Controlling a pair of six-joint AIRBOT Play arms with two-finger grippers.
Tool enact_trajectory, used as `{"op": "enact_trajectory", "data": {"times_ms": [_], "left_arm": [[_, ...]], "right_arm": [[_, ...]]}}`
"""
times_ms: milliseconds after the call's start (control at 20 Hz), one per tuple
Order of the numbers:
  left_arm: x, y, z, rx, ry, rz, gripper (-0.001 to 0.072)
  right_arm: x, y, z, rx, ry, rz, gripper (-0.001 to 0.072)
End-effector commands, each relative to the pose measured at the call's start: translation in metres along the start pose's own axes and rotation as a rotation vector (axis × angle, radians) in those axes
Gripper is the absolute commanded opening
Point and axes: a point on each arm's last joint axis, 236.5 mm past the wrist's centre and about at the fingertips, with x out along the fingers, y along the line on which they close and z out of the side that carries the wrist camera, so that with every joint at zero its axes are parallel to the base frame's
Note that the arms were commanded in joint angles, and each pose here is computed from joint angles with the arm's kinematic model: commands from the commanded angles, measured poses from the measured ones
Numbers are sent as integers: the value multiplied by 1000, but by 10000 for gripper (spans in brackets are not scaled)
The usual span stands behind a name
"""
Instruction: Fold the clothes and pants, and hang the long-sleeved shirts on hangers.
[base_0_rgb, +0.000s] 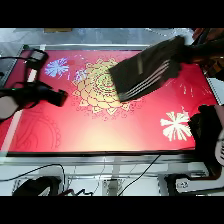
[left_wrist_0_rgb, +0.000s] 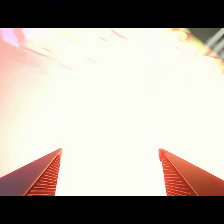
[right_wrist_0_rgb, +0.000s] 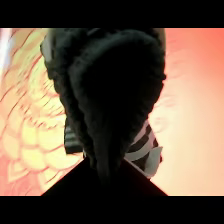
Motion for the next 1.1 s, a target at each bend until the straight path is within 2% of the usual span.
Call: {"op": "enact_trajectory", "data": {"times_ms": [0, 300, 400, 500, 750, 900, 1050], "left_arm": [[-56, 44, 13, 73, -105, 189, 693], [-94, 57, 19, 80, -185, 251, 693], [-93, 57, 19, 80, -183, 251, 693], [-93, 57, 19, 80, -181, 250, 693], [-93, 57, 19, 80, -182, 250, 693], [-93, 57, 19, 80, -182, 250, 693], [-93, 57, 21, 81, -191, 251, 693]], "right_arm": [[-102, -86, 14, 235, -163, -306, 25], [-254, -197, -68, 659, -199, -684, 26], [-301, -217, -110, 946, -252, -805, 26], [-334, -224, -133, 1118, -337, -866, 26], [-390, -222, -159, 1214, -479, -997, 26], [-399, -214, -164, 1221, -498, -1019, 26], [-414, -200, -168, 1310, -616, -1031, 26]]}}
